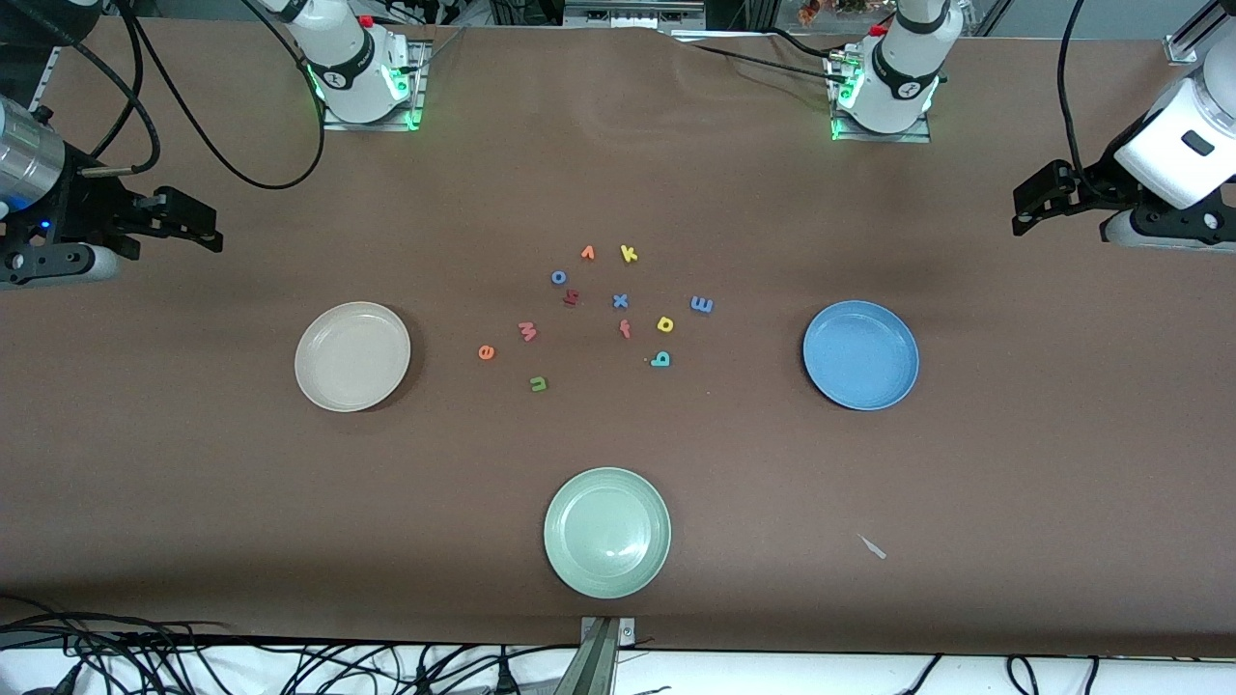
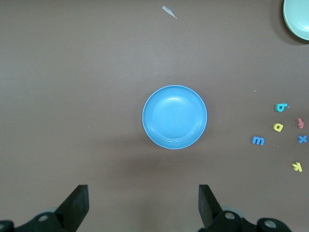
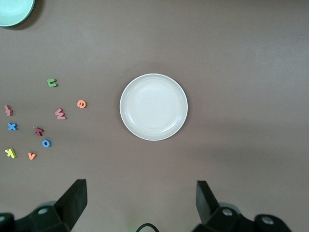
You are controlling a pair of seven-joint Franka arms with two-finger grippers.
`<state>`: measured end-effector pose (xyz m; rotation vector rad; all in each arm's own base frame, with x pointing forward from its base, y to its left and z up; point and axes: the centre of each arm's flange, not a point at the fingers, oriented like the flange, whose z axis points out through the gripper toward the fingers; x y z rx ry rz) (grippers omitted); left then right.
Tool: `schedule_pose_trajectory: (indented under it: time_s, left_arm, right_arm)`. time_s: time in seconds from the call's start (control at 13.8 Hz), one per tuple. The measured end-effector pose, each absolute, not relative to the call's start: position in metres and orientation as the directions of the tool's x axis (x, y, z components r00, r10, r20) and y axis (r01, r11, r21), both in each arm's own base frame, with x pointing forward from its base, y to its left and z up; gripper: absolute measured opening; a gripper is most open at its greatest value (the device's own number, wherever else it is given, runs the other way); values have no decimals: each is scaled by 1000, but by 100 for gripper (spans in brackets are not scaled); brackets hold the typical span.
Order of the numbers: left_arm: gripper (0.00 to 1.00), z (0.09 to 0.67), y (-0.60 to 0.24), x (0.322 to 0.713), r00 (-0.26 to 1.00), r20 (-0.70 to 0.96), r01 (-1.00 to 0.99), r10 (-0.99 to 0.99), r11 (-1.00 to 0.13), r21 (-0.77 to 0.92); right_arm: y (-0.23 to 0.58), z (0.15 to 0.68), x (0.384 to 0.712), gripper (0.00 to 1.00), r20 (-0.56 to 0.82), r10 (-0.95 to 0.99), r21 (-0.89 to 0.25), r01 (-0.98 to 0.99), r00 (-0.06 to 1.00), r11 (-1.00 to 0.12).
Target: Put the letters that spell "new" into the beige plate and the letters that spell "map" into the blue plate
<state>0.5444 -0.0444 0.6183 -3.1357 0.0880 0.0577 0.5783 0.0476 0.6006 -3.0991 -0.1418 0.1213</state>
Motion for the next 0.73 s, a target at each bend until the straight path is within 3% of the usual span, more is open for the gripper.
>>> schedule_pose_trajectory:
  time_s: [0.73]
  left_arm:
    - [100,617,-44,545,998,-38,-56,-56,-998,-3]
  right_arm:
    - [50,600,579,100,-68,97,-42,94,993,-995]
